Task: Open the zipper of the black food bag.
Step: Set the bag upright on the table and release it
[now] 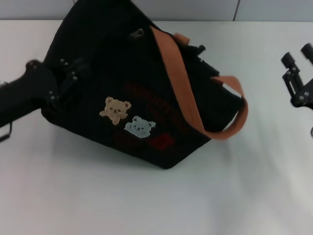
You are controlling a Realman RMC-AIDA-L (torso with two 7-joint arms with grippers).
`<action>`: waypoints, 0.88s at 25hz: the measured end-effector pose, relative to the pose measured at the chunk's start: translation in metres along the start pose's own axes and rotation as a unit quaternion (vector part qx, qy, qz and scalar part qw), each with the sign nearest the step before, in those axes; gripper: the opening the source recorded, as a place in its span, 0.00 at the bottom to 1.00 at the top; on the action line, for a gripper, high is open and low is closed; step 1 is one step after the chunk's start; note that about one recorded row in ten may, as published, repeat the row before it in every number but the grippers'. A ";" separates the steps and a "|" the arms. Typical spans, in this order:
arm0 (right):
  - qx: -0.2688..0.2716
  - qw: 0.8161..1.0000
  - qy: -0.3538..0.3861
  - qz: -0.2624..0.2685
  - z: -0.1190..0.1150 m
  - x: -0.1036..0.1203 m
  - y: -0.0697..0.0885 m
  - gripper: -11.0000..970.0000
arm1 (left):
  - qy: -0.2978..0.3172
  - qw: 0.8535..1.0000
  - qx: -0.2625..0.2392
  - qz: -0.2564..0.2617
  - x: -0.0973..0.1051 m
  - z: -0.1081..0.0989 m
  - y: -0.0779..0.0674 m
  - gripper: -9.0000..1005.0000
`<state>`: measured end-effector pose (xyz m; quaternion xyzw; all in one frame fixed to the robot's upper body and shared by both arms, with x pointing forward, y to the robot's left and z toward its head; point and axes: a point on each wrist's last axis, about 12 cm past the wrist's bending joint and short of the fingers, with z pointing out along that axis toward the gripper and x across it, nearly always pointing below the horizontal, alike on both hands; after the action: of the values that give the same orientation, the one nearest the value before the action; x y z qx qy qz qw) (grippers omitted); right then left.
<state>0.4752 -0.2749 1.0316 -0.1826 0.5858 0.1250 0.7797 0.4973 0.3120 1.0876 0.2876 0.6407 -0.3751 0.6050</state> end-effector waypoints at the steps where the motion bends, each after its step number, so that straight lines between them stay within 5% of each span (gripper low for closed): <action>1: 0.004 1.000 -0.002 0.007 0.001 -0.001 -0.002 0.29 | -0.001 1.000 -0.004 -0.007 0.005 0.000 -0.001 0.13; 4: 0.018 1.000 -0.007 0.016 0.003 -0.002 -0.006 0.44 | -0.002 1.000 -0.008 -0.016 0.017 0.002 -0.006 0.19; 11: 0.119 0.989 -0.037 0.075 0.000 -0.006 -0.026 0.72 | -0.021 1.000 0.007 -0.017 0.046 0.041 -0.025 0.36; 18: 0.157 0.984 -0.040 0.075 -0.008 -0.006 -0.034 0.77 | -0.045 0.999 0.026 -0.011 0.044 0.087 -0.032 0.57; 22: 0.171 0.981 -0.041 0.077 -0.013 -0.006 -0.039 0.83 | -0.049 0.998 0.030 -0.010 0.041 0.095 -0.033 0.64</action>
<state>0.4780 -0.3152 1.0398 0.0049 0.5788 0.0899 0.8105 0.5195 0.2112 1.0522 0.2802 0.6020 -0.4138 0.6228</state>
